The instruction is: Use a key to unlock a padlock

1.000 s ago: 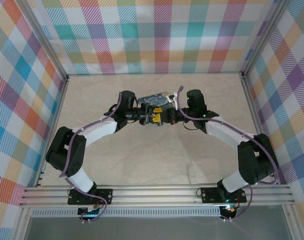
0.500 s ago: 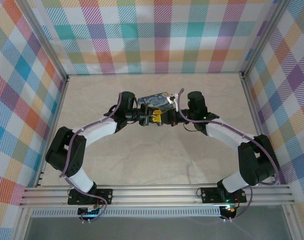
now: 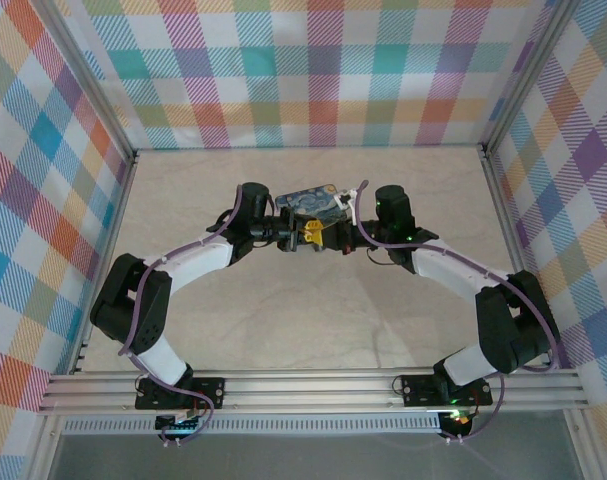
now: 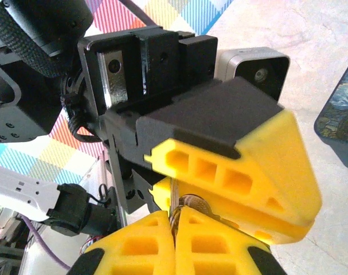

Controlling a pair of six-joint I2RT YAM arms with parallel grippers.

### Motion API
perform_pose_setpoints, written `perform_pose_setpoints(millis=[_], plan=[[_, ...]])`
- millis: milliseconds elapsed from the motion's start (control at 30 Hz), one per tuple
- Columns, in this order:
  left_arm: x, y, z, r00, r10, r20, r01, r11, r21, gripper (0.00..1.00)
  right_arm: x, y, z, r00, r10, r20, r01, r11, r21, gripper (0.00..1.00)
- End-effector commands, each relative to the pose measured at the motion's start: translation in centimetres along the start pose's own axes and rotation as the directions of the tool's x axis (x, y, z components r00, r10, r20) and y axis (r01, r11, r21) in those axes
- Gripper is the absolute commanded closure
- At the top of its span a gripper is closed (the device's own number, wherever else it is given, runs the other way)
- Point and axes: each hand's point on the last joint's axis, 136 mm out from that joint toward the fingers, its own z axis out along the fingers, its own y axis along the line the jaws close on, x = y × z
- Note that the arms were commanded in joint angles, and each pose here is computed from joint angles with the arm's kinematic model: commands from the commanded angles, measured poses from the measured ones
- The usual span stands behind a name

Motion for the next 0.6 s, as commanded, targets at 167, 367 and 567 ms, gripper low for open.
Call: perform_pose_setpoints(millis=[167,367,567], plan=[[0.4,-0.7,-1.7,1.0,0.029,0.011,-0.029,0.999,0.014,1.0,0.4,-0.1,-0.2,1.0,-0.025,0.003,0.025,0.999,0.034,0.98],[0.2,-0.6,-2.1,0.959,0.281,0.031,-0.276,0.953,-0.123,1.0,0.8,-0.6,-0.5,1.0,0.012,-0.014,-0.011,0.997,0.074,0.75],[-0.6,-0.3,-1.8,0.931,0.363,0.023,-0.356,0.922,-0.151,1.0,0.2,0.1,-1.3,0.998,0.067,-0.001,-0.066,0.994,0.089,0.65]])
